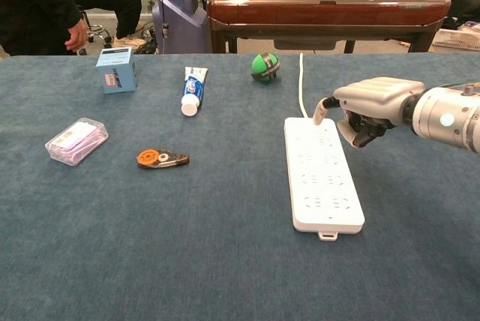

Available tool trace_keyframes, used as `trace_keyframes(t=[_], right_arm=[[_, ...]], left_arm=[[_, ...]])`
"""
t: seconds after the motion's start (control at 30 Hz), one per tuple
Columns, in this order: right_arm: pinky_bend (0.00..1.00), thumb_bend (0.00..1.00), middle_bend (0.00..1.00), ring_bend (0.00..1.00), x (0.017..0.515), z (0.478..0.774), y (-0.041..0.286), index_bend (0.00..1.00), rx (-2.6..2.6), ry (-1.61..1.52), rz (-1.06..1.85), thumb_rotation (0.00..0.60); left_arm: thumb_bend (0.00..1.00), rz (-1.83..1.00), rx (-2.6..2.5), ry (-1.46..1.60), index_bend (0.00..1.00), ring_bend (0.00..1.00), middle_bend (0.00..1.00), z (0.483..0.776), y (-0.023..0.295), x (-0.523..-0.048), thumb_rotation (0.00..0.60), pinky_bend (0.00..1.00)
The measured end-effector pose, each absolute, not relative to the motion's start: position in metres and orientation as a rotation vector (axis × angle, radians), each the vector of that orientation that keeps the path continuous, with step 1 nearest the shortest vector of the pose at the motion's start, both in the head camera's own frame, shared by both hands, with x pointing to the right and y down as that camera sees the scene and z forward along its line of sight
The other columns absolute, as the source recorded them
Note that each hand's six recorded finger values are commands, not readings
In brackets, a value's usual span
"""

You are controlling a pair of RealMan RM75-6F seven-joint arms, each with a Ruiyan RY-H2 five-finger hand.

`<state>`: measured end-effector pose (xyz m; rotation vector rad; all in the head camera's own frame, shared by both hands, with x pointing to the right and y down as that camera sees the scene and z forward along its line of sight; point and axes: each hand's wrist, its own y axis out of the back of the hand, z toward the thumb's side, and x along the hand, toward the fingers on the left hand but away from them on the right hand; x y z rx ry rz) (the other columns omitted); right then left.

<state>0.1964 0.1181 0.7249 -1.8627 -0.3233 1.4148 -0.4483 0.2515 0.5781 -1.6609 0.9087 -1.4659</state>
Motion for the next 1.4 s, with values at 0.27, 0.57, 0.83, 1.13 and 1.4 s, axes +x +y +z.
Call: trace_keyframes(t=[0.27, 0.57, 0.83, 1.13, 1.4], right_arm=[[1.0, 0.71, 0.99, 1.0, 0.196, 0.728, 0.117, 0.24, -1.867, -0.325, 1.425, 0.6], [1.0, 0.71, 0.99, 1.0, 0.193, 0.732, 0.117, 0.25, -1.875, -0.323, 1.422, 0.6], [1.0, 0.71, 0.99, 1.0, 0.19, 0.735, 0.12, 0.26, -1.881, -0.311, 1.425, 0.6], [1.0, 0.71, 0.99, 1.0, 0.193, 0.74, 0.117, 0.26, -1.876, -0.312, 1.451, 0.6], [1.0, 0.71, 0.99, 1.0, 0.187, 0.736, 0.115, 0.26, -1.895, -0.325, 1.428, 0.6]], left_arm=[[0.27, -1.469, -1.661, 0.913, 0.36, 0.57, 0.61, 0.578, 0.251, -0.449, 0.6, 0.82], [0.27, -1.469, -1.664, 0.914, 0.36, 0.56, 0.61, 0.578, 0.25, -0.45, 0.6, 0.82], [0.27, -1.466, -1.667, 0.915, 0.36, 0.56, 0.61, 0.579, 0.25, -0.45, 0.6, 0.82], [0.27, -1.466, -1.67, 0.918, 0.36, 0.56, 0.61, 0.578, 0.25, -0.45, 0.6, 0.82], [0.27, -1.466, -1.674, 0.909, 0.36, 0.56, 0.61, 0.58, 0.251, -0.449, 0.6, 0.82]])
